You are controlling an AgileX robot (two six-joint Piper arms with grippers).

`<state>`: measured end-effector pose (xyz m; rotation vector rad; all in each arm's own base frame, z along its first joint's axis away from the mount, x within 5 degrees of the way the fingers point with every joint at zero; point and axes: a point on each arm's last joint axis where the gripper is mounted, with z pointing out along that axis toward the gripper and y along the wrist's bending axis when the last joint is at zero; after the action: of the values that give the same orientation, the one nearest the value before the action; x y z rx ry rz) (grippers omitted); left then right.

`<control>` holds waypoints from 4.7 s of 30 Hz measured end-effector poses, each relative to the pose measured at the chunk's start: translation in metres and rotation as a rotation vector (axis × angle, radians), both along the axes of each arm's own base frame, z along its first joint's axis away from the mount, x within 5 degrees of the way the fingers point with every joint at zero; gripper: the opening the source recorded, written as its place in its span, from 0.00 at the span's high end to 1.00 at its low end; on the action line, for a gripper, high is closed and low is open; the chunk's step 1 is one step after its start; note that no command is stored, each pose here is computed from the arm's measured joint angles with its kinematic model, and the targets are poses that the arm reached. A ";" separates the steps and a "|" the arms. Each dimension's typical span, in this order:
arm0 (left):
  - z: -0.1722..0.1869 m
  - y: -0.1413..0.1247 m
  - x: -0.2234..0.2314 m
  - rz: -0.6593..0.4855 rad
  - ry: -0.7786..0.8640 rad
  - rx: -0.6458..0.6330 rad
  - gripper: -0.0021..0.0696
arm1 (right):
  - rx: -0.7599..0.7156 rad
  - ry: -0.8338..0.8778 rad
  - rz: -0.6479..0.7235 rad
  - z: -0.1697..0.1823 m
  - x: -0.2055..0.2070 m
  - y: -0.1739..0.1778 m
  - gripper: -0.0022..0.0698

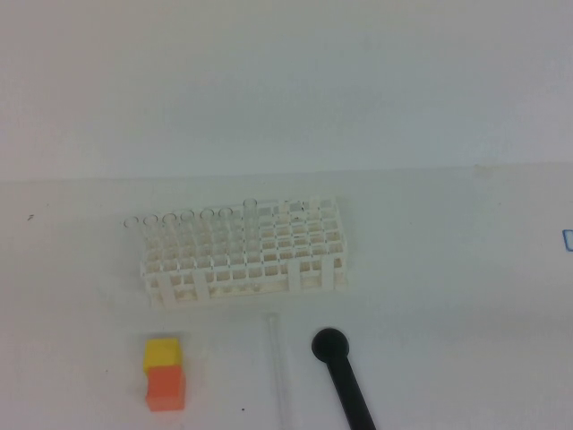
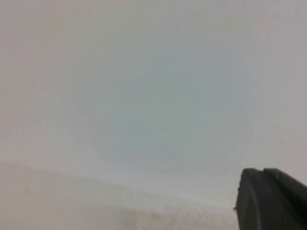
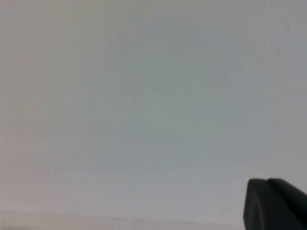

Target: Place the test tubes

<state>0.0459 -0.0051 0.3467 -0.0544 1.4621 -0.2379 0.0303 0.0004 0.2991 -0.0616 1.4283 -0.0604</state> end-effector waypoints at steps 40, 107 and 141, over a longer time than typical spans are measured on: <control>-0.138 -0.177 0.149 -0.549 0.950 0.159 0.97 | 0.038 0.566 0.044 0.000 0.001 0.004 0.97; -0.197 -0.228 0.188 -0.475 1.284 0.459 0.46 | 0.029 0.580 0.037 -0.001 0.001 0.004 0.97; -0.201 -0.216 0.182 -0.337 1.420 0.470 0.71 | 0.019 0.580 0.028 -0.001 0.001 0.003 0.97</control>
<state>0.2277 -0.2208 0.1461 0.5076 2.9111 -0.0977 0.0310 0.0032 0.2983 -0.0885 2.0069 -0.0045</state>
